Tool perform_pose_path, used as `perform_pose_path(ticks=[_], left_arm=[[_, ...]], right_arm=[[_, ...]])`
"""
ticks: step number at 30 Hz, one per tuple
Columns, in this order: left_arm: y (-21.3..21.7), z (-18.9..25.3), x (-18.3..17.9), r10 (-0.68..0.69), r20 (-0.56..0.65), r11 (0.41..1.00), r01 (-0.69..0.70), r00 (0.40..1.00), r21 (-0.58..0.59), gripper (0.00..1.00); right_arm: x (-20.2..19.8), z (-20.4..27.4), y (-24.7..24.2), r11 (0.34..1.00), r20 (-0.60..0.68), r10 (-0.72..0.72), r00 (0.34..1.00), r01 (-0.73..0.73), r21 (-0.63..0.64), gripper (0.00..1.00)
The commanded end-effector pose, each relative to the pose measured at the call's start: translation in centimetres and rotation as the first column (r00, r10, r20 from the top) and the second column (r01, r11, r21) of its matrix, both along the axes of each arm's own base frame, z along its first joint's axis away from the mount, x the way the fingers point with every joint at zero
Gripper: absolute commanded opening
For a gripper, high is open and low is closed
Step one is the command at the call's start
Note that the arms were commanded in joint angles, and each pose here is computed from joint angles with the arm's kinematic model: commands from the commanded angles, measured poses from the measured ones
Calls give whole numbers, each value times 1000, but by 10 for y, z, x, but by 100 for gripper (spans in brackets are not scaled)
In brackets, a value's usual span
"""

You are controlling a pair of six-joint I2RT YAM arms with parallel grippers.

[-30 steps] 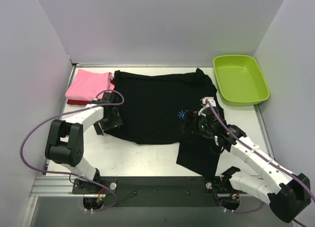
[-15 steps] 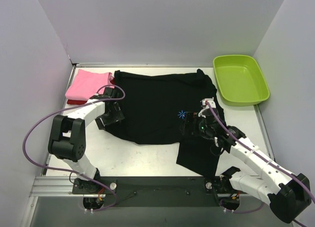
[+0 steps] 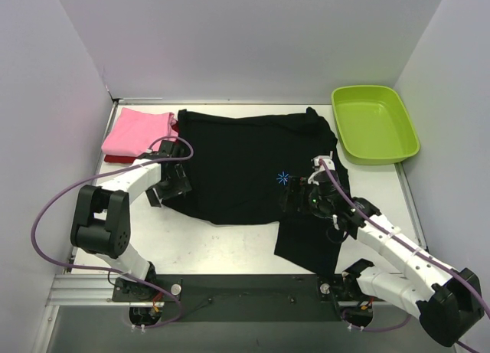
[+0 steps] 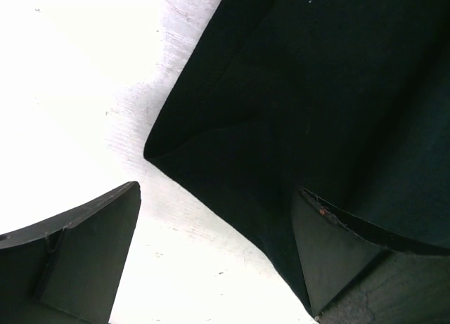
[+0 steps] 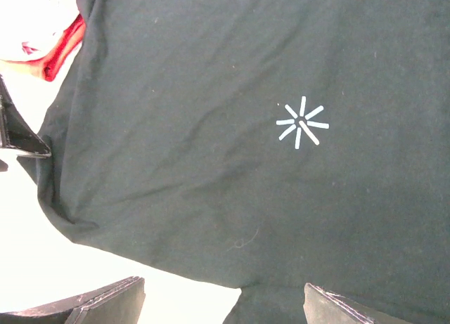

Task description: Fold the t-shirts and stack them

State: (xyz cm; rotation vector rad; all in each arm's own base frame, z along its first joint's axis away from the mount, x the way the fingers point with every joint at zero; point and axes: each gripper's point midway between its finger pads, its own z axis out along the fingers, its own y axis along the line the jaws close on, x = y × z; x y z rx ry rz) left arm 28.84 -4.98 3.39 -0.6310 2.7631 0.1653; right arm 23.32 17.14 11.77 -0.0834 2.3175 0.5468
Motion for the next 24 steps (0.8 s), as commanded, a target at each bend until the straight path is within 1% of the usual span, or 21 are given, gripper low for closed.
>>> perform_pose_path(ticks=[1,12,18,24], left_arm=[[9,6,-3,-4,-6,999,4,1000,39,97],[15,3,-17,-3,-39,998,6,999,64,97],[22,2,-40,8,-61,997,-3,998,79,97],[30,12,-64,58,-56,994,-53,997,91,98]], right_arm=[[-1,6,5,999,20,6,1000,-7,35,95],[-6,5,5,999,19,13,1000,-14,47,95],[-8,4,5,998,19,14,1000,-16,59,94],[-12,2,10,996,3,26,1000,-26,87,94]])
